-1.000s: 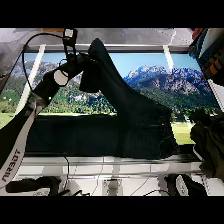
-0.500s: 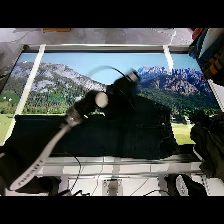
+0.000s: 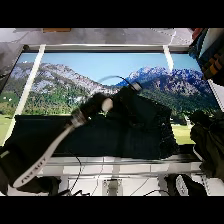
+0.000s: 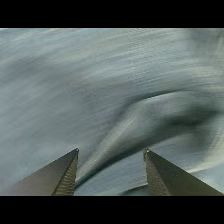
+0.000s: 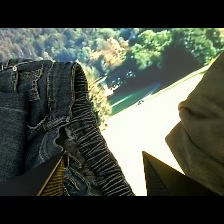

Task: Fold the clothes and pants, and hang the long-sleeved shirts on hangers.

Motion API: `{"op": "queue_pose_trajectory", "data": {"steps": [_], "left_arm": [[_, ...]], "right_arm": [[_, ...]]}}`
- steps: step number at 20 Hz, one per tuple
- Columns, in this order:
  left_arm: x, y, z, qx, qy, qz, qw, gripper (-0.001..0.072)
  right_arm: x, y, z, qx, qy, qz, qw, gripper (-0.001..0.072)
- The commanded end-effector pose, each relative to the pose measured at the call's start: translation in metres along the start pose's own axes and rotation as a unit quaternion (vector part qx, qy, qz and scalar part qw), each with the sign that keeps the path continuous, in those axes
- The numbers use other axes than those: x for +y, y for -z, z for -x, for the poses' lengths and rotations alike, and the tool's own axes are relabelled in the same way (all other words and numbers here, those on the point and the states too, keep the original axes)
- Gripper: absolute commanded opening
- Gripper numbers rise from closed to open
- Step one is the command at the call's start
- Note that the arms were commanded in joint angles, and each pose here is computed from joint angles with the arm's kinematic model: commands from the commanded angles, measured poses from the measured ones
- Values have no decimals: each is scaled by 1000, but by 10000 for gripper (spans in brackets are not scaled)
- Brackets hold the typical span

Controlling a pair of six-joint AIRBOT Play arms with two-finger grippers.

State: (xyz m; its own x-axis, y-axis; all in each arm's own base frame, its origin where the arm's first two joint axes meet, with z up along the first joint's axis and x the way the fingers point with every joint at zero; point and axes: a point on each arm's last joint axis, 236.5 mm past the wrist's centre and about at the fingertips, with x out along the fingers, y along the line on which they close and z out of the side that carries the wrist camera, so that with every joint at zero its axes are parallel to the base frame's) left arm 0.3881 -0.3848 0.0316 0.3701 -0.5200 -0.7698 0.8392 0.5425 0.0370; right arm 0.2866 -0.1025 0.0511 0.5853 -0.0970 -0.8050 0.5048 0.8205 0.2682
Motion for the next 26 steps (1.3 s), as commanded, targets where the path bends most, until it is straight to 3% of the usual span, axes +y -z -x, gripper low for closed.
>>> {"op": "queue_pose_trajectory", "data": {"steps": [1, 3, 6, 11, 13, 22, 23, 26], "left_arm": [[105, 59, 21, 55, -71, 208, 974, 435], [139, 93, 28, 80, -76, 296, 949, 435], [149, 114, 8, 78, -22, 397, 914, 435], [103, 111, -46, 80, 110, 517, 845, 439], [96, 102, -64, 64, 129, 545, 826, 440], [111, 78, -92, -10, 75, 547, 834, 437], [114, 78, -92, -14, 72, 548, 833, 391], [121, 80, -91, -17, 65, 549, 833, 82]], "right_arm": [[0, 0, 0, 0, 1, 1, 1000, 526], [0, -2, 0, -4, 0, 1, 1000, 526], [1, -10, 0, -20, -1, 1, 1000, 527], [1, -11, 0, -23, -1, 1, 1000, 526], [1, -13, 0, -26, -2, 1, 1000, 521], [1, -13, 0, -26, -2, 1, 1000, 521], [1, -13, 0, -26, -2, 1, 1000, 522], [1, -13, 0, -26, -2, 1, 1000, 521]]}}
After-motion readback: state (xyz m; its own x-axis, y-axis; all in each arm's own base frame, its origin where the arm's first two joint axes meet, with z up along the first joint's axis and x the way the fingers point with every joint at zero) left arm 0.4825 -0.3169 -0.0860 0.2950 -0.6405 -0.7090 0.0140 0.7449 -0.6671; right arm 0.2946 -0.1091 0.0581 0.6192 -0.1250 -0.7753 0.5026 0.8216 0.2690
